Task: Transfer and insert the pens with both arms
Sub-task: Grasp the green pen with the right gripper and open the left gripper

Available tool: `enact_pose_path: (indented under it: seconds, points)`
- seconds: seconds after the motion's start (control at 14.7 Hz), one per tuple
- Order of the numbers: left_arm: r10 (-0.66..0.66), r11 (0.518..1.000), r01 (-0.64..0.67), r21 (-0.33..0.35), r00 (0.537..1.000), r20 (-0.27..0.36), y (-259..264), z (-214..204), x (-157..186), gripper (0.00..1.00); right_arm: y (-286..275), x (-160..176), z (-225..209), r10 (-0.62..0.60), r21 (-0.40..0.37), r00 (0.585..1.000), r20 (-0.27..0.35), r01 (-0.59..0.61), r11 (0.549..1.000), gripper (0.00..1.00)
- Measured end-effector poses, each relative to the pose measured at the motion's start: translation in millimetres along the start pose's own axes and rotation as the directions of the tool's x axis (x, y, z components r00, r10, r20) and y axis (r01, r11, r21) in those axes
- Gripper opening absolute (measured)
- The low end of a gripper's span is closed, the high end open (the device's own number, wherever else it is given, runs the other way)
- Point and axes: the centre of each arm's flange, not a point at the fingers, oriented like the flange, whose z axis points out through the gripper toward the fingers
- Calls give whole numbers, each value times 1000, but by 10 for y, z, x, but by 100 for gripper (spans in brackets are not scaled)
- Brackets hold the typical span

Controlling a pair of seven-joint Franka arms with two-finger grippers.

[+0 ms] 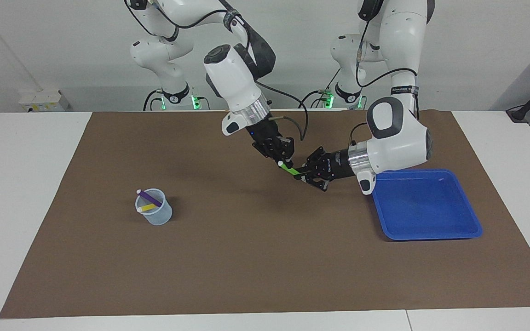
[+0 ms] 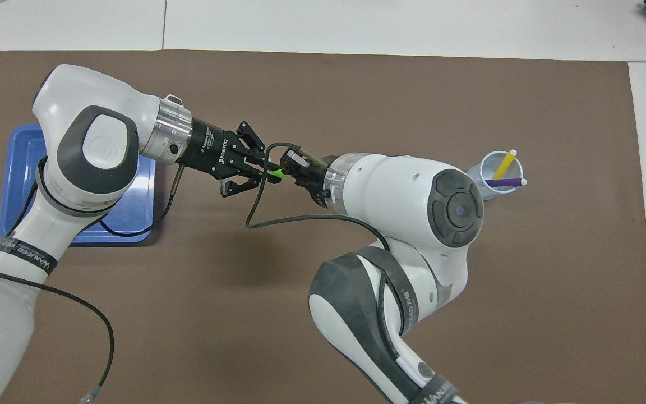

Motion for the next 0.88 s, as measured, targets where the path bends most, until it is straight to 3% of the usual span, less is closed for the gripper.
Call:
enact_pose_path:
  seconds: [0.07, 0.14, 0.54, 0.68, 0.88]
  points:
    - [0, 1000, 0, 0, 1000, 0, -1, 1, -1, 17, 0, 3, -2, -9, 1, 1000, -1, 9, 1000, 30]
    - [0, 1000, 0, 3, 1000, 0, -7, 19, -5, 17, -17, -5, -12, -14, 6, 1000, -3, 14, 1000, 19]
    - [-4, 1000, 4, 2, 1000, 0, -8, 22, -3, 17, -14, -1, -10, -15, 6, 1000, -3, 15, 1000, 18]
    - [-6, 1000, 6, 3, 1000, -1, -10, 23, 6, 31, 3, 39, -16, -19, 5, 1000, -7, 19, 1000, 18]
    - [-9, 1000, 9, 3, 1000, -3, -24, 19, 21, 65, 57, 165, -40, -66, -1, 998, -16, 66, 998, 18]
